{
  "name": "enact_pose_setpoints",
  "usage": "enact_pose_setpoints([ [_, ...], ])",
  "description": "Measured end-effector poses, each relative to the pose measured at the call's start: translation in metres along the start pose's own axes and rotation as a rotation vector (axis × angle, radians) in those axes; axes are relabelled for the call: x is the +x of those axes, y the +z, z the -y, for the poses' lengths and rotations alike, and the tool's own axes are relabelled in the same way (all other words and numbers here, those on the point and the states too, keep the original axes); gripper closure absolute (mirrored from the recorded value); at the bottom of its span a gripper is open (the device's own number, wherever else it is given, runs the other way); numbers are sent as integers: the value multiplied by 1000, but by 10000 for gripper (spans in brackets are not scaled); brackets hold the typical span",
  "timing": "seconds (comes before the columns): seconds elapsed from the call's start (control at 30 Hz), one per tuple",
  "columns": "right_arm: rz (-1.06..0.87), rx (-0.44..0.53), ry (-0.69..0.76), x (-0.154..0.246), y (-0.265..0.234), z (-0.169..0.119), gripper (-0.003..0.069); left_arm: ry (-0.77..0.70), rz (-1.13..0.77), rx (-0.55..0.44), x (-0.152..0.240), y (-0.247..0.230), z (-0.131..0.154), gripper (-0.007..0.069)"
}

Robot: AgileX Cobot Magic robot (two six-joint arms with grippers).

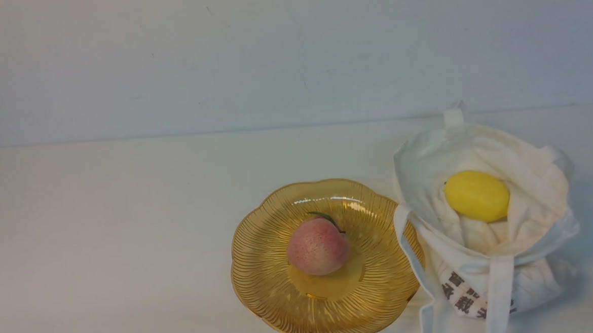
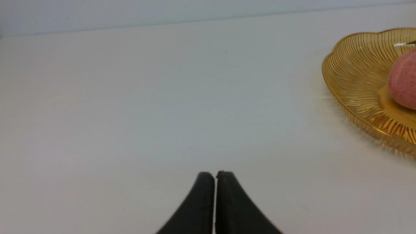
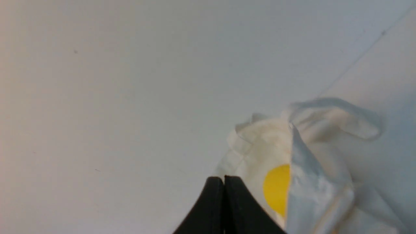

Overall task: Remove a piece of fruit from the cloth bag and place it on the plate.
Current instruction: Use the right arm to grab a lemon from the bag

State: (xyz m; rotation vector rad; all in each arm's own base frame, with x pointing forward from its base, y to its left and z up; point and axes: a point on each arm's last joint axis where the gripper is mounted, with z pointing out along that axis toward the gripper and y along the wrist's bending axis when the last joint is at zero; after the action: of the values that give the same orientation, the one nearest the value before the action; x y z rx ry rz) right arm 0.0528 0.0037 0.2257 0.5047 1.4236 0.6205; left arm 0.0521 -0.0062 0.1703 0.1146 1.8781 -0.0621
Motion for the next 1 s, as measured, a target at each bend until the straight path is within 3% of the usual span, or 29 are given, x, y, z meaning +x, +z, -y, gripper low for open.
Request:
enact_pose_setpoints([
  [0.13, 63, -61, -255, -45, -2, -42, 673, 0, 0, 0, 0, 0, 0, 634],
  [0.27, -175, 6, -441, -70, 25, -71, 673, 0, 0, 0, 0, 0, 0, 634],
  [0.43, -655, 195, -506, -59, 84, -61, 673, 0, 0, 0, 0, 0, 0, 634],
  [0.57, -869, 256, -491, -43, 134, -47, 669, 0, 0, 0, 0, 0, 0, 634],
  [0.77, -1034, 114, -541, -18, 198, -55, 632, 0, 0, 0, 0, 0, 0, 634],
  [0.83, -1102, 43, -598, 2, 232, -63, 574, 0, 0, 0, 0, 0, 0, 634],
  [1.0, -1234, 22, -711, 36, 286, -60, 407, 0, 0, 0, 0, 0, 0, 634],
])
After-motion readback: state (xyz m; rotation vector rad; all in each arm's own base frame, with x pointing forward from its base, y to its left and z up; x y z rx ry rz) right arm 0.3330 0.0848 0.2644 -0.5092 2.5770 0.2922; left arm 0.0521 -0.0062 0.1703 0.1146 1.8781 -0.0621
